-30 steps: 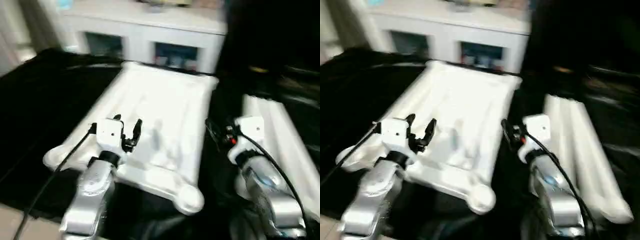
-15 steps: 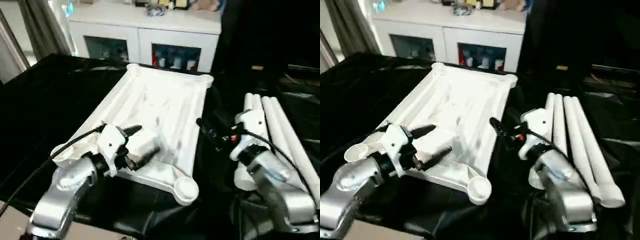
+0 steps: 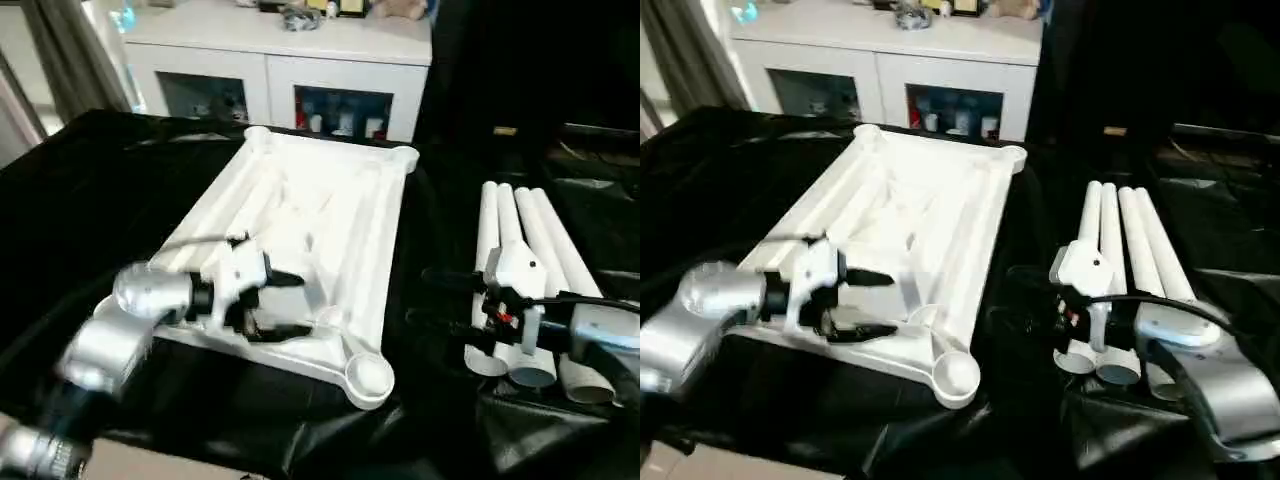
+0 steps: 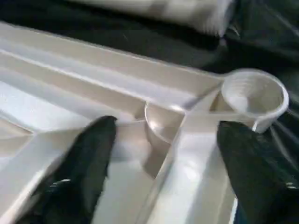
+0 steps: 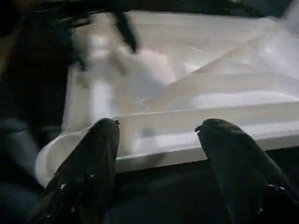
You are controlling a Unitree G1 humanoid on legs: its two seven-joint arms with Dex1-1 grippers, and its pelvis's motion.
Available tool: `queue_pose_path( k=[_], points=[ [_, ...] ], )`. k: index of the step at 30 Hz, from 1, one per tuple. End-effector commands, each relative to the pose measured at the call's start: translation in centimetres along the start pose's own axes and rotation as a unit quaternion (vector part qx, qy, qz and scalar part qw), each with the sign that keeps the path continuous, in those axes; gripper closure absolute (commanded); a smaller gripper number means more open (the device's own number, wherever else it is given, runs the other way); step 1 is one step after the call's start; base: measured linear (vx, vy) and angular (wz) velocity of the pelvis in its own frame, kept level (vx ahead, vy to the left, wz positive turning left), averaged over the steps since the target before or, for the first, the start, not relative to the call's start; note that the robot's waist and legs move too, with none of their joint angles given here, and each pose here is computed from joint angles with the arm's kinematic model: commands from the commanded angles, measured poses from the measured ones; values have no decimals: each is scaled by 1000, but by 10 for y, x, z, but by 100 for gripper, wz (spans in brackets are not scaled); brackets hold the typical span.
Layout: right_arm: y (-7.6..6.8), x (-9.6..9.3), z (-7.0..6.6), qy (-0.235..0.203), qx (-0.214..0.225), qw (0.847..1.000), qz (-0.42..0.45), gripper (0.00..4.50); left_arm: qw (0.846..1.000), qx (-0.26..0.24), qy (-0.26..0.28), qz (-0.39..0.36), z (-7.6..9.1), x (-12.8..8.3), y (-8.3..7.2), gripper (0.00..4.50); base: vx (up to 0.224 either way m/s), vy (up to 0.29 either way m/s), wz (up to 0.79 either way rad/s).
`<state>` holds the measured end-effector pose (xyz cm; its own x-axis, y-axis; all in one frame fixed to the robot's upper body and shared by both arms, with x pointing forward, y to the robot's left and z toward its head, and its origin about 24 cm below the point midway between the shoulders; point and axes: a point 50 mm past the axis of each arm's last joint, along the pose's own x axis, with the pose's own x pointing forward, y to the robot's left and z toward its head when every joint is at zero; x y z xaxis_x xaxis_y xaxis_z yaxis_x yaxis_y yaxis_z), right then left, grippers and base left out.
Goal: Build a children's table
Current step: Rotate table base
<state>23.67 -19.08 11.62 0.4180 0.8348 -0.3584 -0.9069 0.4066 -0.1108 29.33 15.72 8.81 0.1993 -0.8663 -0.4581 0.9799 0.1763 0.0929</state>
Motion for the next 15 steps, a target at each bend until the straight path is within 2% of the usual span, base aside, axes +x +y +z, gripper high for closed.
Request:
queue_pose_path(
  k=[1,2,3,5,6,8,12,13,15],
  points=[
    [8,0,2,6,2,999,37,147,999,-6,24,-20,-7,1,1,93,0,0,0],
    [9,-1,2,13,2,999,51,147,999,-4,31,-26,-7,2,3,93,0,0,0],
    [11,-2,2,17,5,998,62,147,999,-3,38,-34,-8,2,4,125,0,0,0],
    [12,-2,3,18,8,997,70,147,998,-2,46,-42,-9,3,5,133,0,0,0],
    [15,-1,5,23,12,996,85,147,995,4,80,-68,-15,4,9,133,0,0,0],
    [16,0,5,30,9,996,86,147,992,8,97,-77,-19,5,12,166,0,0,0],
    [17,0,4,40,3,996,85,147,990,29,115,-74,-21,10,17,179,0,0,0],
    [18,0,4,42,2,995,85,147,990,33,117,-69,-21,11,18,205,0,0,0],
    [20,0,4,47,3,995,89,147,990,42,122,-59,-21,14,22,213,0,0,0]
  ],
)
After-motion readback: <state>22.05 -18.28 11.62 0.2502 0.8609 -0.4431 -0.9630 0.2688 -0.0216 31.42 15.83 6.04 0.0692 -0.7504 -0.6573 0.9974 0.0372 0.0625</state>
